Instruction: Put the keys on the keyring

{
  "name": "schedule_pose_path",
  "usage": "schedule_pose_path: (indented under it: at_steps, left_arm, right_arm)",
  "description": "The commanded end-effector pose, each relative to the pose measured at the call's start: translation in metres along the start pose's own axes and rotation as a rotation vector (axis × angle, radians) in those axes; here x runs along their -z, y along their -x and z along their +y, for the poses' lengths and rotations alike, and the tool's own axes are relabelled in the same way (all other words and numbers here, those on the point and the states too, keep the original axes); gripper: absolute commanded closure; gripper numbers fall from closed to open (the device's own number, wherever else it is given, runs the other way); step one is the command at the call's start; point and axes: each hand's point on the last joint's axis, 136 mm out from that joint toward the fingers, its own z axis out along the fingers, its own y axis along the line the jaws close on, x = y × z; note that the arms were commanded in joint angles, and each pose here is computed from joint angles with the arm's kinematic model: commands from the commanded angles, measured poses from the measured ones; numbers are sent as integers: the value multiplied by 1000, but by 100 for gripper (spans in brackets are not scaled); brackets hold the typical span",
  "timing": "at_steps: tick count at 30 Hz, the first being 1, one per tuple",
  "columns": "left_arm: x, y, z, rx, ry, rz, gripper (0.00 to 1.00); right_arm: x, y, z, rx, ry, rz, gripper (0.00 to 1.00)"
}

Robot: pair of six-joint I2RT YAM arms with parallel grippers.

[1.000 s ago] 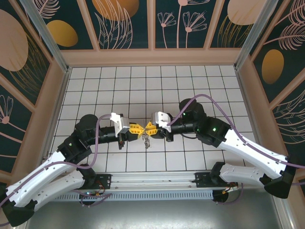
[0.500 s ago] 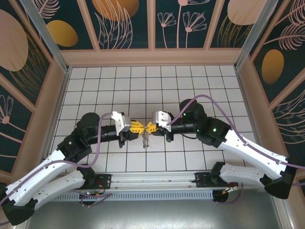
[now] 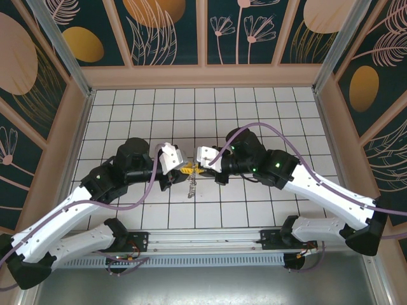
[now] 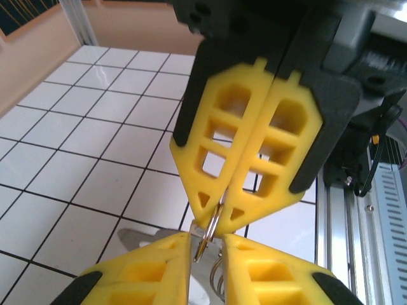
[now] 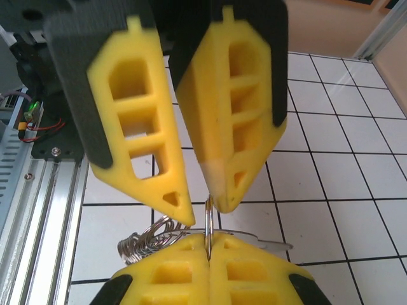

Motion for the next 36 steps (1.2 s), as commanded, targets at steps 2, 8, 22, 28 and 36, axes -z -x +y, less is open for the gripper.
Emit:
schedule_pose_path:
  at_steps: [2,8,22,28,36]
  left_arm:
    - [4,8,-4,-35,-18,-20,80]
    - [7,14,-5,-36,-18,-41,79]
    - [1,15,-5,-35,-29,-49,80]
    - [-3,18,-6,-44,-48,-76,97]
    - [13,39,-19,-47,-81,-226,100]
  right_arm:
    - [12,23,1,40,3,-62,100]
    - [4,11,8,25,46,-15,100]
    - [6,20,15,35,87,-50,100]
    - [5,18,18,35,101,-44,100]
    - [6,15,18,11,80,-73,91]
